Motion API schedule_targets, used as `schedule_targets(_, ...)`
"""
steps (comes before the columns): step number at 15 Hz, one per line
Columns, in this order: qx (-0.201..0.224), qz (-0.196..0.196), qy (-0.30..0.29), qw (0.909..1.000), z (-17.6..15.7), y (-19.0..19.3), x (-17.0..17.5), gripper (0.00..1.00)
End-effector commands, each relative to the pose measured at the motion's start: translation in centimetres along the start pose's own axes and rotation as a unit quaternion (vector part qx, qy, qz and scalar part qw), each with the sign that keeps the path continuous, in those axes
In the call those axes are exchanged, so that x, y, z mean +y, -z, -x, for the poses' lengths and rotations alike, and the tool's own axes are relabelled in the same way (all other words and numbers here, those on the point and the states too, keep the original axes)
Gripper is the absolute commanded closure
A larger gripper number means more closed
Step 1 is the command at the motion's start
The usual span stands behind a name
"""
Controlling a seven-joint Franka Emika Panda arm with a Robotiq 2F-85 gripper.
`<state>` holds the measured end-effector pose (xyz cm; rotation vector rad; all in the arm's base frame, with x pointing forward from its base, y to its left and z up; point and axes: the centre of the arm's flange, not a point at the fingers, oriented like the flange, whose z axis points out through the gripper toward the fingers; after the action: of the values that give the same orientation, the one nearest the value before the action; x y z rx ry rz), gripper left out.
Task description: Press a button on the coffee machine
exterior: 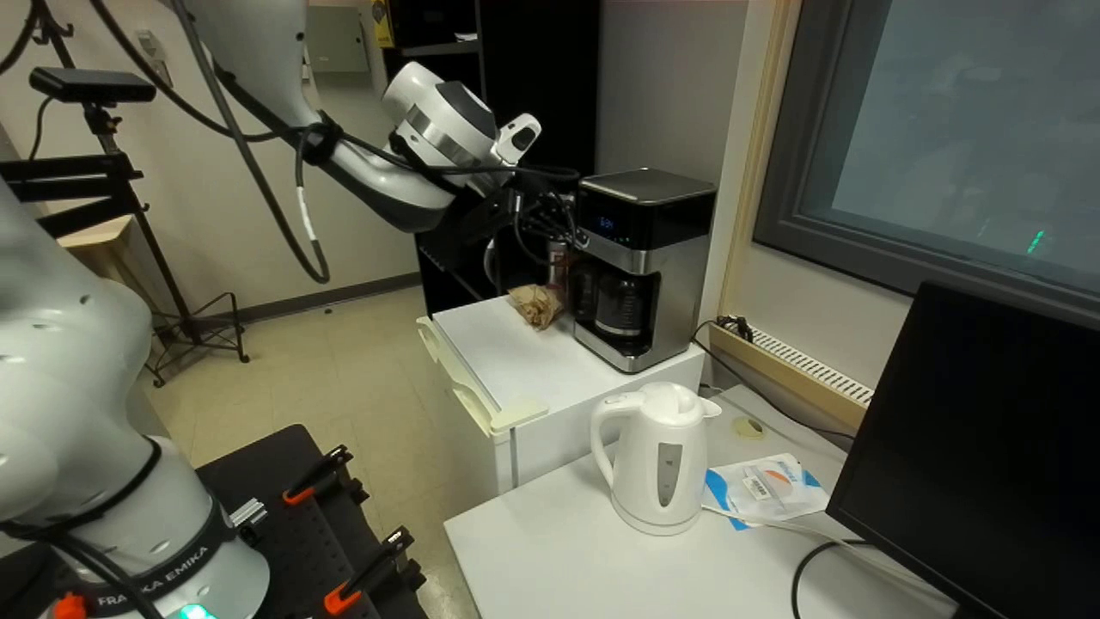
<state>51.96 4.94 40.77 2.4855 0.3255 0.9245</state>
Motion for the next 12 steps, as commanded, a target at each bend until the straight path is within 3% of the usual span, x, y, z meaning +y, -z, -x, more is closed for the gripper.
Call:
schedule_targets(1, 0.015, 0.005, -0.01, 0.9998, -1.6, -3.8, -1.4, 1.0)
schedule_targets(12, 0.021, 0.015, -0.028, 0.9993, -4.0, -9.3, -1.8, 1.0)
